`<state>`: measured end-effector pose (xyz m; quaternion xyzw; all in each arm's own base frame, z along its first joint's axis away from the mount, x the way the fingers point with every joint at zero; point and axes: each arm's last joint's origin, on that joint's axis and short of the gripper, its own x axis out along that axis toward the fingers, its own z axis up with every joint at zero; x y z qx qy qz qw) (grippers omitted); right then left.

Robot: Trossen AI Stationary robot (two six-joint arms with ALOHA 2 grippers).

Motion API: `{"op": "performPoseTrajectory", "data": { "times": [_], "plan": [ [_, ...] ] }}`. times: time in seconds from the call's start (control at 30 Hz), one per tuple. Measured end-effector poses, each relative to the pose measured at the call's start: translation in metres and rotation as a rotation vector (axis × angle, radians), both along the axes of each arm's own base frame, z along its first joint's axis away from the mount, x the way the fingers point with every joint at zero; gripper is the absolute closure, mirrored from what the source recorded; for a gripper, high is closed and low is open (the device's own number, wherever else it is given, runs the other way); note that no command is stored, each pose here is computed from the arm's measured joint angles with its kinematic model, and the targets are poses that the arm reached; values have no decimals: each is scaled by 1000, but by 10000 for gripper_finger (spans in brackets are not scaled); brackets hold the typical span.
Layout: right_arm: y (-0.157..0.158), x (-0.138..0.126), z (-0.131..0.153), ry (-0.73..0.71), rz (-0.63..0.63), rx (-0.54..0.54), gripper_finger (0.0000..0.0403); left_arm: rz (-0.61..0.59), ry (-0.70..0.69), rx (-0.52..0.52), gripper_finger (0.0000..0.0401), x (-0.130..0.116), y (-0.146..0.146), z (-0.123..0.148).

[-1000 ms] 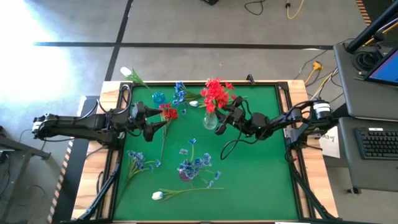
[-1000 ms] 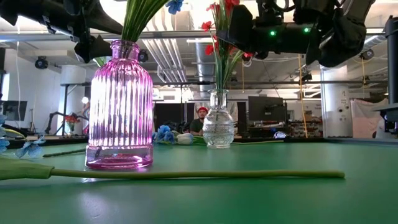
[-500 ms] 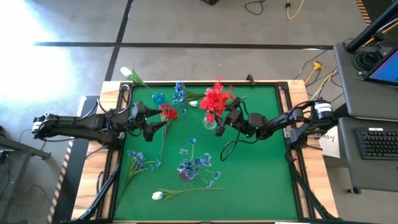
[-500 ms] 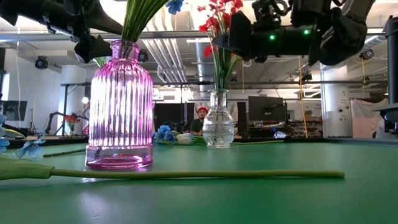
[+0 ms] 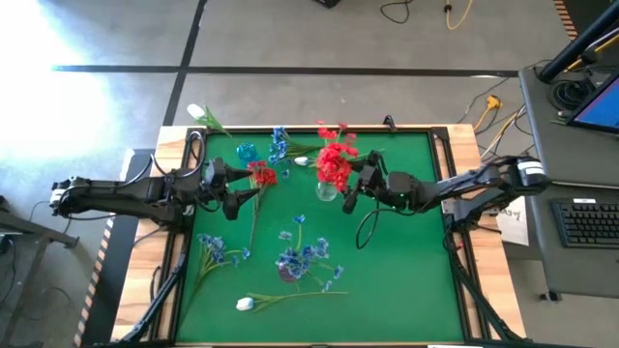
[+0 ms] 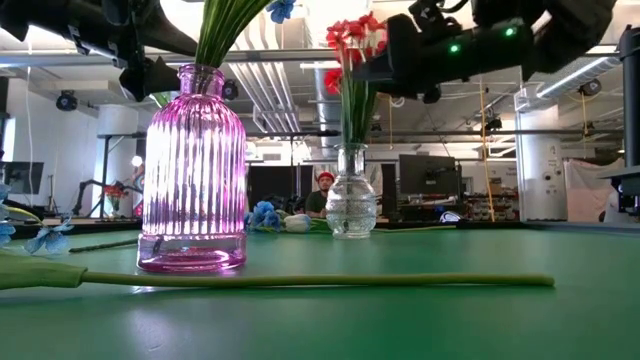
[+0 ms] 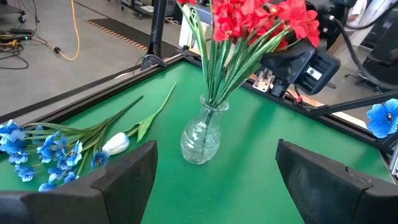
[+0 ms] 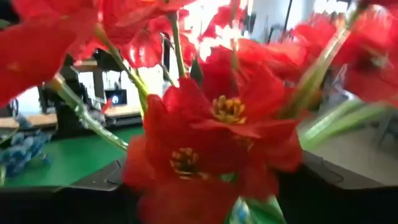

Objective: Sort flowers into vase by color
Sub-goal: Put the right red flowers into the transparent vase, then put the bottom blue flowers into the violet vase

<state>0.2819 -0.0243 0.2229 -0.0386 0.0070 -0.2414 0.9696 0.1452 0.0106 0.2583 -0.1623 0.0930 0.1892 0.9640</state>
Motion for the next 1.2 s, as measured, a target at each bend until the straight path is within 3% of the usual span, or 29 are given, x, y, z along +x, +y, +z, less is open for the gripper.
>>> {"op": "performPoseTrajectory", "data": {
  "times": [0.3,0.67,1.2],
  "plan": [
    [1,-26,16,76,-6,125,115,4,0,-15,86,0,0,-1],
    [3,-42,23,115,-6,188,110,11,36,-40,86,3,0,-5],
    [5,-53,37,257,-5,331,110,96,247,-222,86,4,0,-33]
  ]
}}
